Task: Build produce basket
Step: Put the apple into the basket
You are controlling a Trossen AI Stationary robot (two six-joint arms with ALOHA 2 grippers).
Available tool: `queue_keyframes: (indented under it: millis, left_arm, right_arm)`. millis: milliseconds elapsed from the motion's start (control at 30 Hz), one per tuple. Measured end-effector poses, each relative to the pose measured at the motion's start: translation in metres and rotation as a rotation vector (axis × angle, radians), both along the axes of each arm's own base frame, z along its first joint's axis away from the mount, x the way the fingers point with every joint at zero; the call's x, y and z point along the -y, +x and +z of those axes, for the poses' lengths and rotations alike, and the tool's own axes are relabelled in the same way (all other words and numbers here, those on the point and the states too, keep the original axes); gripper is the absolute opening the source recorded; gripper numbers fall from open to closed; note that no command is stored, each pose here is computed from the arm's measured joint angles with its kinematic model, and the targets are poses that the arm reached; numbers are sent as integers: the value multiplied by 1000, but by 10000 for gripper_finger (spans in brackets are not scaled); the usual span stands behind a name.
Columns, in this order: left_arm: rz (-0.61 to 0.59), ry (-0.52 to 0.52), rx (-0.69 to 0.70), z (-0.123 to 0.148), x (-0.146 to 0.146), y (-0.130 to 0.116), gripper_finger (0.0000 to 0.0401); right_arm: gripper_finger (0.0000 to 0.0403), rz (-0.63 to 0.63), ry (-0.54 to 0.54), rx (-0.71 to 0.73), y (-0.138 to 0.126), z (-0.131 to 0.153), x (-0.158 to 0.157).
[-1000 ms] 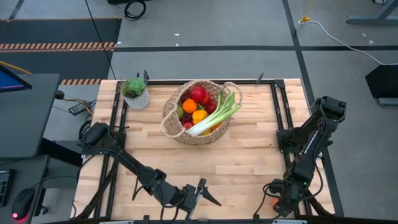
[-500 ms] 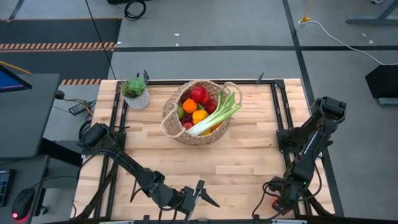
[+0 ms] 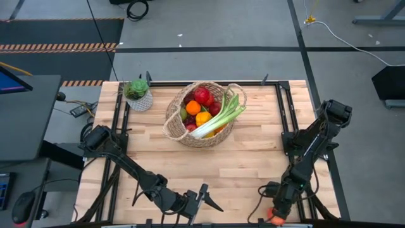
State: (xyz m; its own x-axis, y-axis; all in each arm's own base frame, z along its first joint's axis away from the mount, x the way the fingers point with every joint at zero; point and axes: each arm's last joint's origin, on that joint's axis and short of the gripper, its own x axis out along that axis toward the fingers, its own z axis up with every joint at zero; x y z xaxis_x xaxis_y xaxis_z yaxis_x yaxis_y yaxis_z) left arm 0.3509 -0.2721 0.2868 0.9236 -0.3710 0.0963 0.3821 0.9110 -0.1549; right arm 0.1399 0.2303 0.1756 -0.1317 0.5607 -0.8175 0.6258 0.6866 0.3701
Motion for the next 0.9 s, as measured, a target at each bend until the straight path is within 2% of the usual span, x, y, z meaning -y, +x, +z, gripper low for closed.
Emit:
queue_keyframes:
  millis: [200,567,667,733,800,900]
  left_arm:
    - [0,0,-1,0,0,0,354]
    - [0,1,-2,0,0,0,354]
    - [0,1,-2,0,0,0,354]
    - [0,1,-2,0,0,0,354]
    - [0,1,-2,0,0,0,354]
    - [1,6,-3,0,0,0,354]
  right_arm:
    - [229,32,40,-106,-10,2,-5]
    - [226,-17,88,-99,-21,9,-19]
    - [226,9,97,-57,-19,10,-19]
    - [226,7,113,95,-12,13,-26]
    - [226,58,79,149,-14,8,-23]
    - [223,162,174,308,-9,11,-37]
